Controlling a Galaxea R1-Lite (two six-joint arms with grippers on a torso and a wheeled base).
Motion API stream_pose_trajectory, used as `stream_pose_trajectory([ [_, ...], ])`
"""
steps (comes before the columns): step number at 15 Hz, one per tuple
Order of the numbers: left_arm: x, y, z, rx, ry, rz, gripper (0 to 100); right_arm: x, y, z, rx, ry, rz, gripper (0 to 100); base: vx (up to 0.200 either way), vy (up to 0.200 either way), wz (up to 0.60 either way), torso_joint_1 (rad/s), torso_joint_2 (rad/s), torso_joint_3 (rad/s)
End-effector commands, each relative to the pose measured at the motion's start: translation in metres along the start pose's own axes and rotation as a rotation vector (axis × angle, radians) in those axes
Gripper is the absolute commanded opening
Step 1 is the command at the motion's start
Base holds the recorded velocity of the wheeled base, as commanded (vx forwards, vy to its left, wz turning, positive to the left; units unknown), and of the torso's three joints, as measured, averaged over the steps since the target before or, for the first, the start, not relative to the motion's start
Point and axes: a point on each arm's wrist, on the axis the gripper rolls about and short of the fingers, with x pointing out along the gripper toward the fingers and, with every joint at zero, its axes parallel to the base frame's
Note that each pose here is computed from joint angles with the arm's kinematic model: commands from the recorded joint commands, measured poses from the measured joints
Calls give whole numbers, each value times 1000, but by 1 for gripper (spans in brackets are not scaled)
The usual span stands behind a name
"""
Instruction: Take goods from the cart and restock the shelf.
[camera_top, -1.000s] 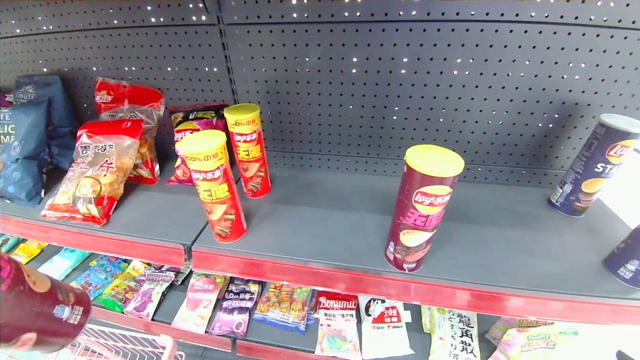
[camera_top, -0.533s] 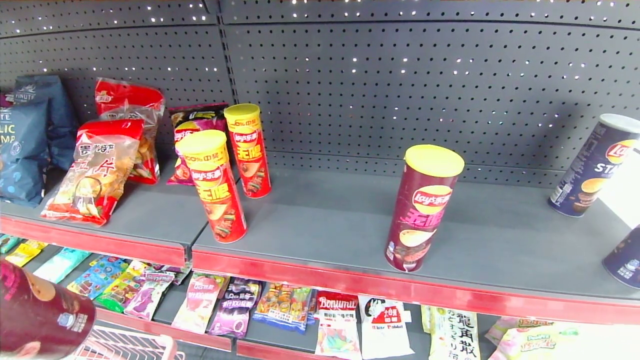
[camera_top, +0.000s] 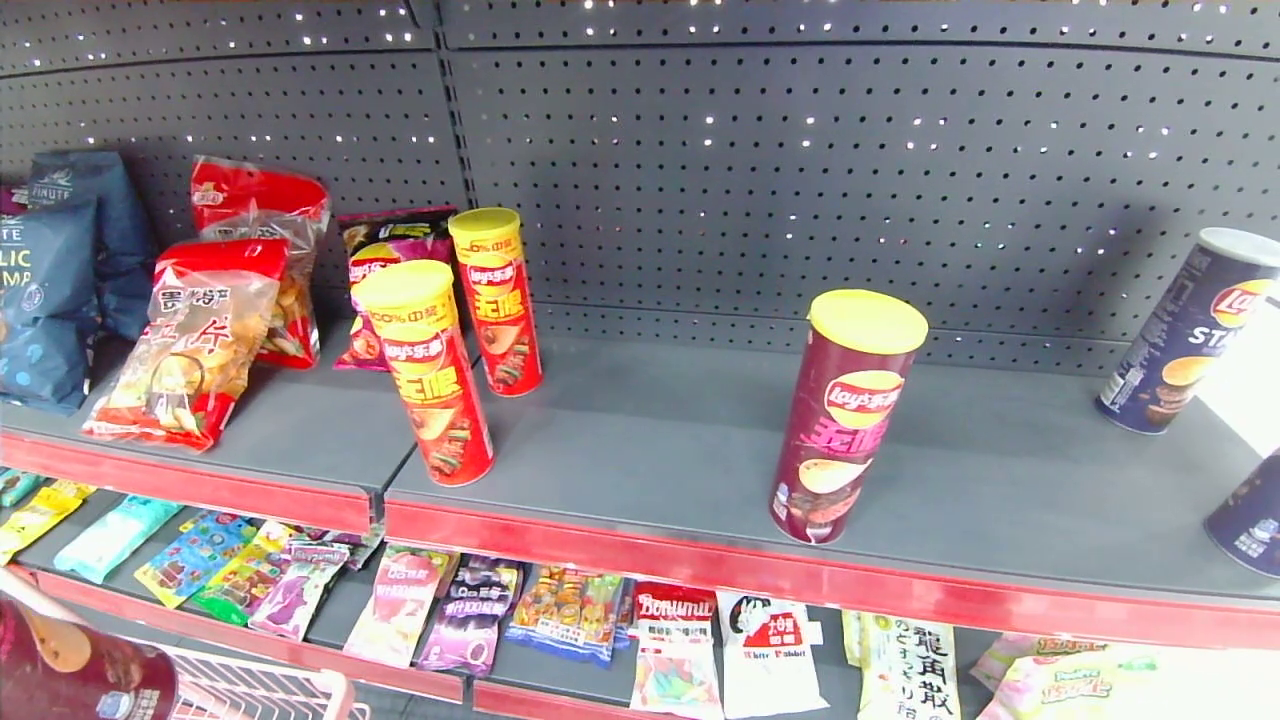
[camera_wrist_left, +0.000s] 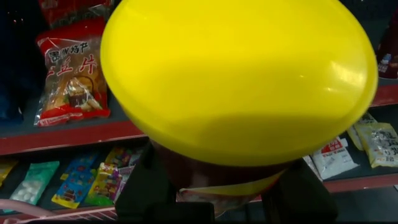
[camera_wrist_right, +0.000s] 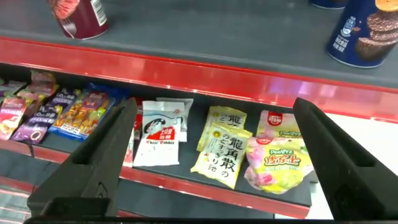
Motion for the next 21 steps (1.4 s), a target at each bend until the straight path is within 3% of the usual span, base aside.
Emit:
stream_pose_trajectory([
  [1, -3, -1, -5, 3, -10, 3, 0, 0, 0, 0, 1, 4, 1, 100, 0, 0, 0, 0, 0, 0],
  [3, -3, -2, -5, 1, -8, 2, 0, 0, 0, 0, 3, 4, 2, 100, 0, 0, 0, 0, 0, 0],
  [12, -1, -1, -3, -1, -7, -8, 0, 0, 0, 0, 4, 2, 7, 100, 0, 0, -600, 4, 2, -1],
  [18, 3, 1, -2, -8, 17, -1, 0, 0, 0, 0, 4, 4, 5, 100, 0, 0, 0, 0, 0, 0],
  [21, 22, 7, 13, -29, 38, -11, 0, 0, 0, 0, 4, 4, 5, 100, 0, 0, 0, 0, 0, 0],
])
